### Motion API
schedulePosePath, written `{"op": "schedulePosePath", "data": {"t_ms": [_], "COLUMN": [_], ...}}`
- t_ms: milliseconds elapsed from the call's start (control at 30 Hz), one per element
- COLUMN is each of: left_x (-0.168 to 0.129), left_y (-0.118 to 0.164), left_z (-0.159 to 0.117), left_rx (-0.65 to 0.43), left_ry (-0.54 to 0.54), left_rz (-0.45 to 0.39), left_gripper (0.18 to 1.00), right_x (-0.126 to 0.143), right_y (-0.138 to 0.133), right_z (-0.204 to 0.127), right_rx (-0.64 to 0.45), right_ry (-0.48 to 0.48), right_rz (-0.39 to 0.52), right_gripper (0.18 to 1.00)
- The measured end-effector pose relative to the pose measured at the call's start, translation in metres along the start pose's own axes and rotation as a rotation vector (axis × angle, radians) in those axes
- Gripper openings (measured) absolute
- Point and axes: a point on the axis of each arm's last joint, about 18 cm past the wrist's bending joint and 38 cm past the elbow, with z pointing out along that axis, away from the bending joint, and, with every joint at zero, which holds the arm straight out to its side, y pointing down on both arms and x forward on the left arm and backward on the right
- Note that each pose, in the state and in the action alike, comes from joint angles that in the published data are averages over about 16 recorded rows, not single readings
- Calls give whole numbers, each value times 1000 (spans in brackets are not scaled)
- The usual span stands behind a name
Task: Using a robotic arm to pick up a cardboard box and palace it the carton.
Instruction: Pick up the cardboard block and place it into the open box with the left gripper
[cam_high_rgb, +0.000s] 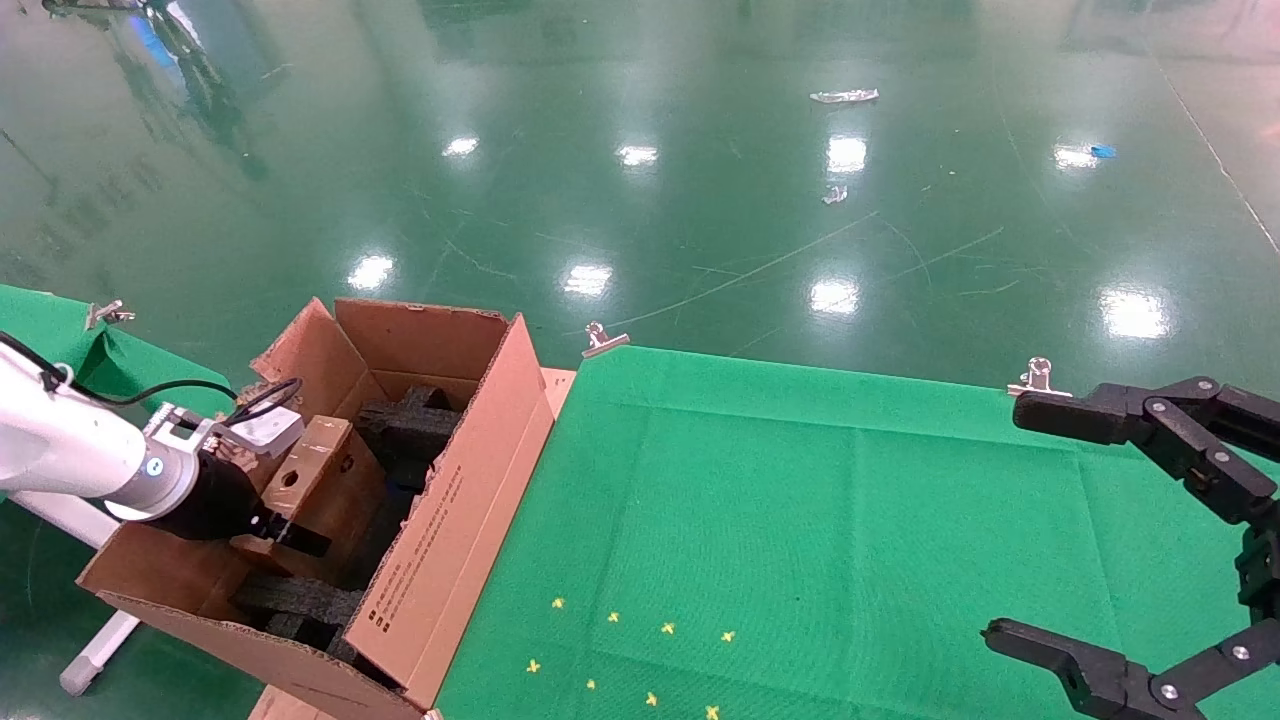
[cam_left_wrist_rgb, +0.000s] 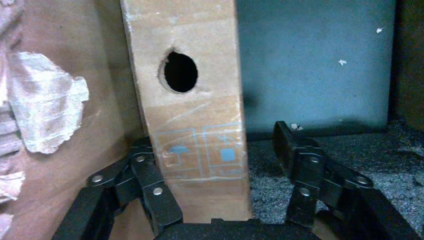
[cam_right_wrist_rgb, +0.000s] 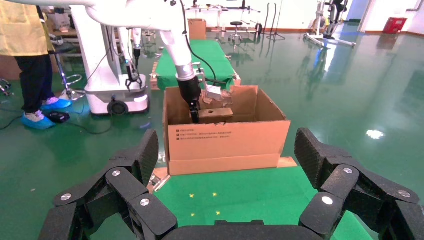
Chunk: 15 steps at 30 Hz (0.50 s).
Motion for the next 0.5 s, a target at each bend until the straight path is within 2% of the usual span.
{"op": "schedulePosePath", "data": {"t_ms": [233, 500], "left_x": [-1, -5], "left_y": [-5, -18], "left_z": [-4, -17], "left_rx": [8, 36], "left_ry": [-2, -6], "left_rz": [5, 7], "left_gripper": [791, 911], "right_x": [0, 0], "right_y": [0, 0], "right_z": [0, 0], "right_rx": [0, 0], "right_ry": [0, 0], "right_rz": [0, 0], "right_gripper": [999, 1000]}}
